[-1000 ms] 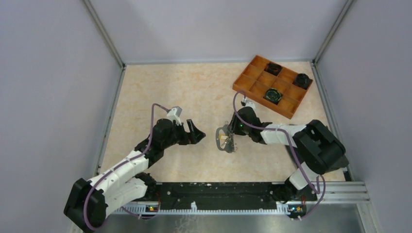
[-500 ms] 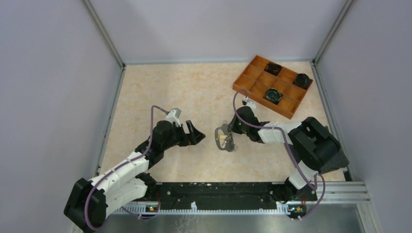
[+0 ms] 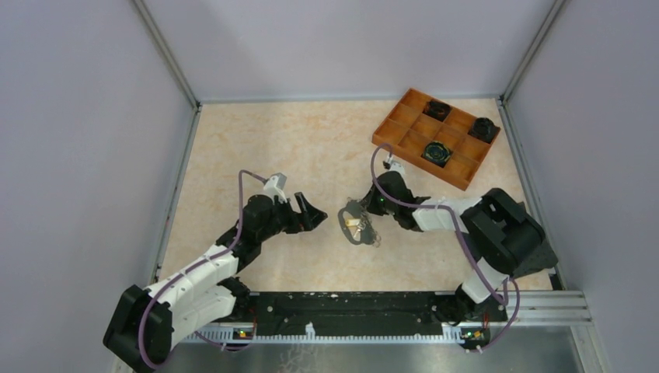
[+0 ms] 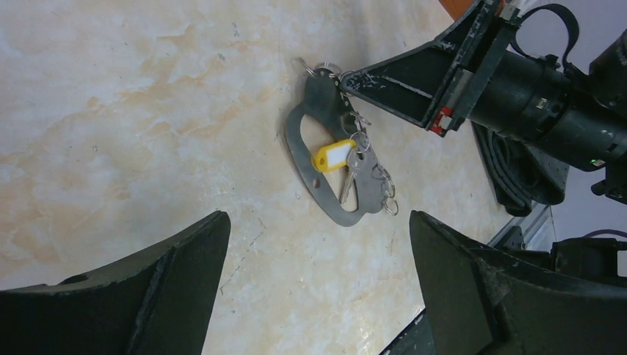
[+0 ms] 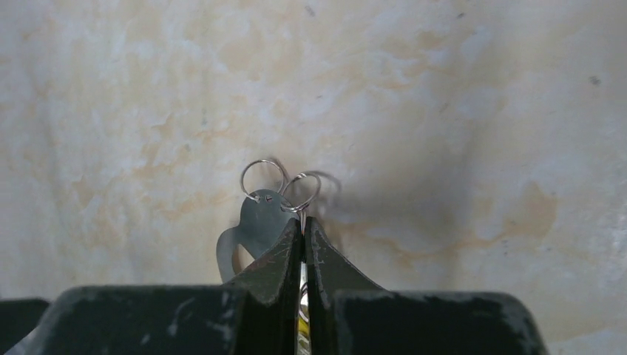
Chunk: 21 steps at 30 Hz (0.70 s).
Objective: Remove the keys from the keyring
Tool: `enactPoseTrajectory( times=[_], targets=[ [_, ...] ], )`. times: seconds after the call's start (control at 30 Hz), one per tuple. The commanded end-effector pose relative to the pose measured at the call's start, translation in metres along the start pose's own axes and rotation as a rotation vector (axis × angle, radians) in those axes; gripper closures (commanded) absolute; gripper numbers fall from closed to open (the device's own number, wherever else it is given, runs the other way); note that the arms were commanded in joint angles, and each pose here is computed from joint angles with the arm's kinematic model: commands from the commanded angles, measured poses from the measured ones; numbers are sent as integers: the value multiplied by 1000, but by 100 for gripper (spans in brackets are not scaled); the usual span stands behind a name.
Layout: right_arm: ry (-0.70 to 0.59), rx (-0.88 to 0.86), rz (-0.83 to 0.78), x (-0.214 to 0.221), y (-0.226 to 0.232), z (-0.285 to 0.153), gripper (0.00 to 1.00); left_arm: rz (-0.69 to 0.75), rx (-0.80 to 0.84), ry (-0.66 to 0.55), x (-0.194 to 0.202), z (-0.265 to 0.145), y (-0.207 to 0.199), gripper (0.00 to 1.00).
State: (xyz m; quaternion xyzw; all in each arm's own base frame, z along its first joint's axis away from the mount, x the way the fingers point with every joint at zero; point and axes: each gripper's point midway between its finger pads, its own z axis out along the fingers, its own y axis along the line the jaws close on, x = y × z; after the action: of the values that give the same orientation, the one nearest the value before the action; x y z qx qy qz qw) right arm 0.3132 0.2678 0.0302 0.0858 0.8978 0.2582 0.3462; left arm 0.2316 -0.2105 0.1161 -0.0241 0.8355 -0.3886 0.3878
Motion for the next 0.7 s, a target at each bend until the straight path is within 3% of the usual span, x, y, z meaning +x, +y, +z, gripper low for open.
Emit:
enactPoseTrajectory(
  times=[0.0,0.3,0.67],
  targets=[
    [-57,-275,-11,-17,64,-31,100,63,103,-82,-15,-1,-14,5],
    [-146,-586,-42,-39,124,-101,100,217,245,-264,-47,-24,-45,14],
    [-253,-803,-70,-88,180,-188,100,412,401,-530,-88,-69,-90,19]
  ],
)
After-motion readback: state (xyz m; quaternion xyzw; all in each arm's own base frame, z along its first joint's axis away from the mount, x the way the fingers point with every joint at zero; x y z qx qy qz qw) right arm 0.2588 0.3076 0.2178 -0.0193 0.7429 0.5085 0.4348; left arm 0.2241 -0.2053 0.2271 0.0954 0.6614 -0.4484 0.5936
